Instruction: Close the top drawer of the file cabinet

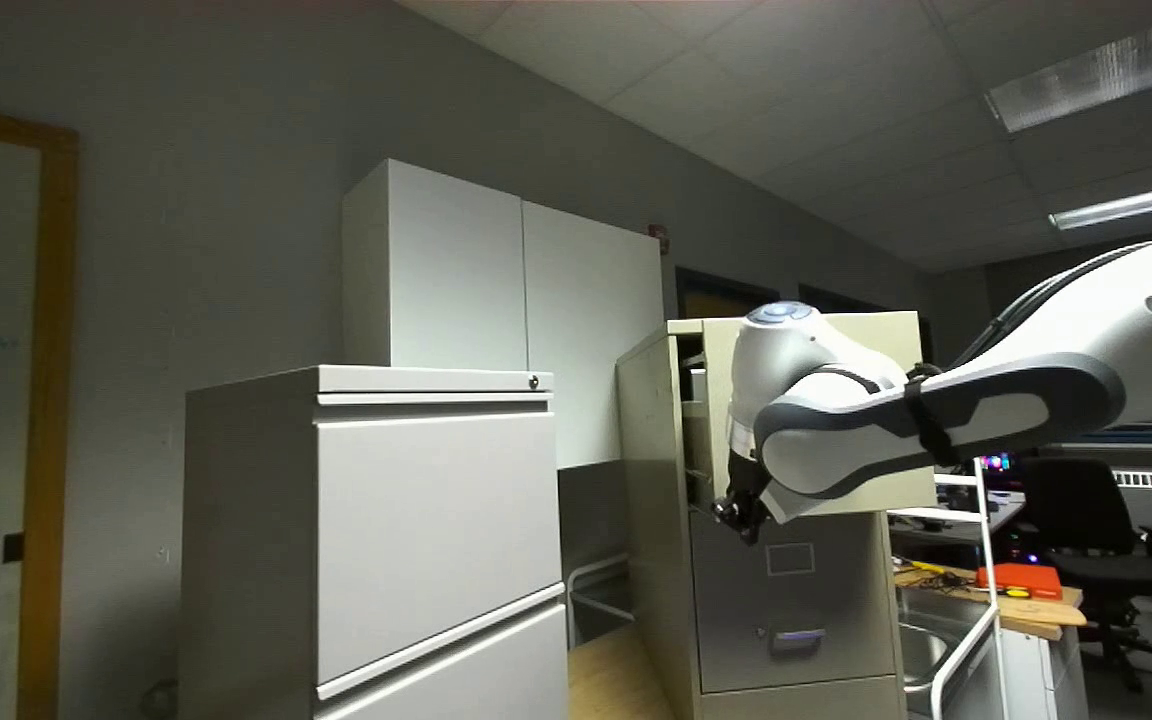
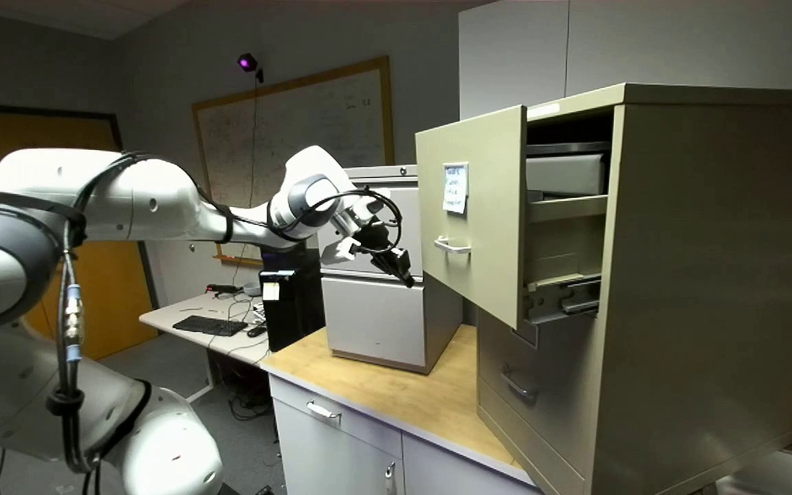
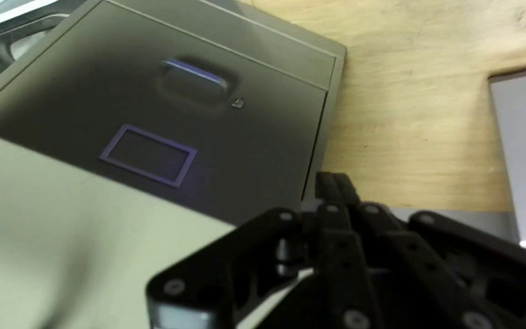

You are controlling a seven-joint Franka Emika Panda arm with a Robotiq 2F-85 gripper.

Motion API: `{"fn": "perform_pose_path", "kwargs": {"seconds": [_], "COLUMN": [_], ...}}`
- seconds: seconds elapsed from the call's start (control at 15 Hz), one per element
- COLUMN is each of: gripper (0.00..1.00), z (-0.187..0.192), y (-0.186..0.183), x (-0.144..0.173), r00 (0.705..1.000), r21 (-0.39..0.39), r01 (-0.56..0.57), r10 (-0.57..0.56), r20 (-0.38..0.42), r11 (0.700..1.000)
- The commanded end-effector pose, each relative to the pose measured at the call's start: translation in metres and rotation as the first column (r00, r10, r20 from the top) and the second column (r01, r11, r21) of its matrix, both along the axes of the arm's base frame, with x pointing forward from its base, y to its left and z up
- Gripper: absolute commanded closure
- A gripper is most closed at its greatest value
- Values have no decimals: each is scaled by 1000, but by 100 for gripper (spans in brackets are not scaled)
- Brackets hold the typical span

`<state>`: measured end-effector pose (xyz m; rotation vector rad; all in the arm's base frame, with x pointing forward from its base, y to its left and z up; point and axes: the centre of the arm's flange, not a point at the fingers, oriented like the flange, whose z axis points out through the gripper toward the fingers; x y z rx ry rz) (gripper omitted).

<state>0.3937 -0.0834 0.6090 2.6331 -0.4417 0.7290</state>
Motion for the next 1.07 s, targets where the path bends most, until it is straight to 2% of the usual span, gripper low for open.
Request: {"fn": "perform_pose_path", "kwargs": {"seconds": [0.0,0.27,0.53,0.8,1.0], "gripper": [100,100,100,100,100], "z": [21,50,75,76,75], "y": [-13,-21,-19,-19,-27], "x": [-23,-34,-23,-7,14], "r00": [986,947,878,840,836], "r21": [-65,-80,-115,-101,-111], "r01": [97,148,139,178,197], "r10": [-88,-118,-69,-98,-108], "r20": [141,298,474,534,538], "r11": [993,986,984,979,974]}}
